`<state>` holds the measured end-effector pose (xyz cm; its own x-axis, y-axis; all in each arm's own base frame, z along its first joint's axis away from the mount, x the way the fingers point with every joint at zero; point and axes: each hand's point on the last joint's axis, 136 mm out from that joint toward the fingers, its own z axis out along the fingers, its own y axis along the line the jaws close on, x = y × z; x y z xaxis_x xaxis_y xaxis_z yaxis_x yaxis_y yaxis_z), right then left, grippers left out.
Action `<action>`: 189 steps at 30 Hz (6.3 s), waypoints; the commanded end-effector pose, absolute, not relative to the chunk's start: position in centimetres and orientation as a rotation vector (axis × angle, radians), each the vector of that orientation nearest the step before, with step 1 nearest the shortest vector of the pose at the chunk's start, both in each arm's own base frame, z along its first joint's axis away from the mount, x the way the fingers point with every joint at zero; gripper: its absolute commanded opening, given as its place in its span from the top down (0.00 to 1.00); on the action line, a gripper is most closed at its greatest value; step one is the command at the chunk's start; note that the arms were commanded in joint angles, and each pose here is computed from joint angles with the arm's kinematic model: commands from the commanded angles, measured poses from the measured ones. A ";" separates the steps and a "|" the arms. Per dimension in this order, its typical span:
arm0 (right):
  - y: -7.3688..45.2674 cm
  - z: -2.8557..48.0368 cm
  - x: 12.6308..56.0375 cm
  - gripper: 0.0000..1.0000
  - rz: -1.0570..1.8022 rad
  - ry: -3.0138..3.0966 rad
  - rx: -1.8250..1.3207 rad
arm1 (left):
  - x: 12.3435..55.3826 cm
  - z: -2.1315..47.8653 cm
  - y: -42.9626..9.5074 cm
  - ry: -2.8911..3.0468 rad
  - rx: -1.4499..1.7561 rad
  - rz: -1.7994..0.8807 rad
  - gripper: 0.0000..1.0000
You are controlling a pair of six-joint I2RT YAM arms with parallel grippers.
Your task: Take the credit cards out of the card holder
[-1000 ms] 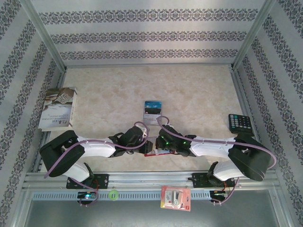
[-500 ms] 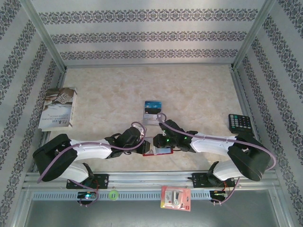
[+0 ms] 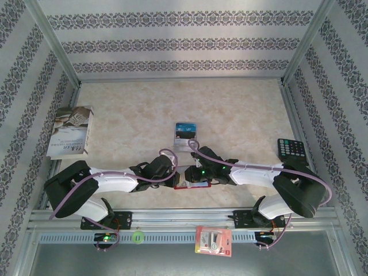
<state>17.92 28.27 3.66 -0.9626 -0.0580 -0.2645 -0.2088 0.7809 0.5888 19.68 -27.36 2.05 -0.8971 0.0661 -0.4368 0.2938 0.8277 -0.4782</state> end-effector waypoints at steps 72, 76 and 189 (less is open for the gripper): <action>24.0 5.6 18.2 0.99 0.510 2.743 -0.131 | 19.2 -0.5 -25.5 2.684 0.264 -0.738 0.93; 25.3 5.8 18.4 0.82 0.570 2.727 -0.148 | 19.3 -0.5 -25.7 2.684 0.269 -0.746 0.93; 18.0 20.4 29.3 0.08 0.610 1.987 -0.115 | 31.4 17.3 -13.3 2.084 -0.140 -0.334 0.00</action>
